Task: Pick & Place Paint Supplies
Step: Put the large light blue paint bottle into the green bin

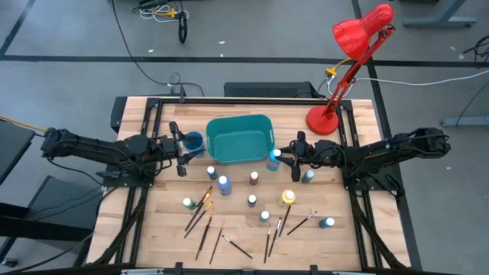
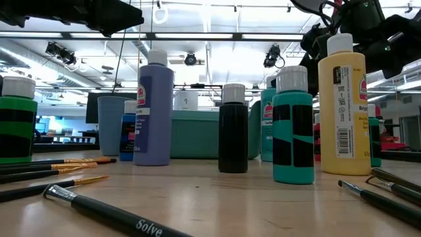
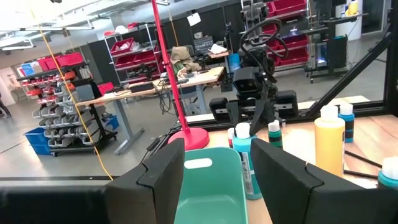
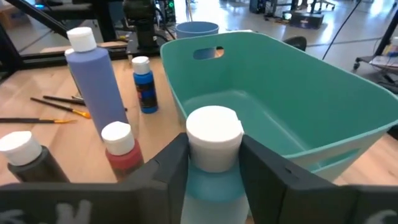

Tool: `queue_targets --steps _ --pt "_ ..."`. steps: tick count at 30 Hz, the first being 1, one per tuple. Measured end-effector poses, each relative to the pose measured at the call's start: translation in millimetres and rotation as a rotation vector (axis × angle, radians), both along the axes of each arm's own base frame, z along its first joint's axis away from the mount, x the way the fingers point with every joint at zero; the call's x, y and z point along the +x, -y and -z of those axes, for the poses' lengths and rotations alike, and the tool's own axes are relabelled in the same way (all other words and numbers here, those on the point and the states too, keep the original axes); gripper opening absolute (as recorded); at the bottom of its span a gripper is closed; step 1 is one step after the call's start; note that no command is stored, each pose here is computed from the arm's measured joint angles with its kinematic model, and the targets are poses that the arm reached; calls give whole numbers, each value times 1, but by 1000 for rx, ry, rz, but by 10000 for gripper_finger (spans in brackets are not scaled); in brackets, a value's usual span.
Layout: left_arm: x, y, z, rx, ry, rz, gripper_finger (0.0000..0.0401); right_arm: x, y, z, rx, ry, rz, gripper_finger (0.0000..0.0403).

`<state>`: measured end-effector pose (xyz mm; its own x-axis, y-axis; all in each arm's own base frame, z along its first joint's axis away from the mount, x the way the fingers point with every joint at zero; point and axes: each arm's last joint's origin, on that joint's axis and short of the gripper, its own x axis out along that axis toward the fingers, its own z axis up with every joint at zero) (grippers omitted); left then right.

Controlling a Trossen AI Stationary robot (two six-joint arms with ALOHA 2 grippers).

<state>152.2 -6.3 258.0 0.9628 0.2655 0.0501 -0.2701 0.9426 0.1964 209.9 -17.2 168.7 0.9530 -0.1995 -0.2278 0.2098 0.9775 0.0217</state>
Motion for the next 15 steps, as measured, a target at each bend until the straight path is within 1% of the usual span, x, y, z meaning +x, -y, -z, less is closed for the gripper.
queue_targets --steps 3,7,11,15 --pt "0 0 0 0 -1 0 194 0 0 0 -12 1 -7 111" --pt "0 0 0 0 -1 0 194 1 -1 -2 -13 27 -56 108" --pt "0 0 0 0 -2 0 194 2 -3 -9 -42 88 -111 109" --pt "0 0 0 0 -2 0 194 3 -4 -18 -49 182 -165 109"
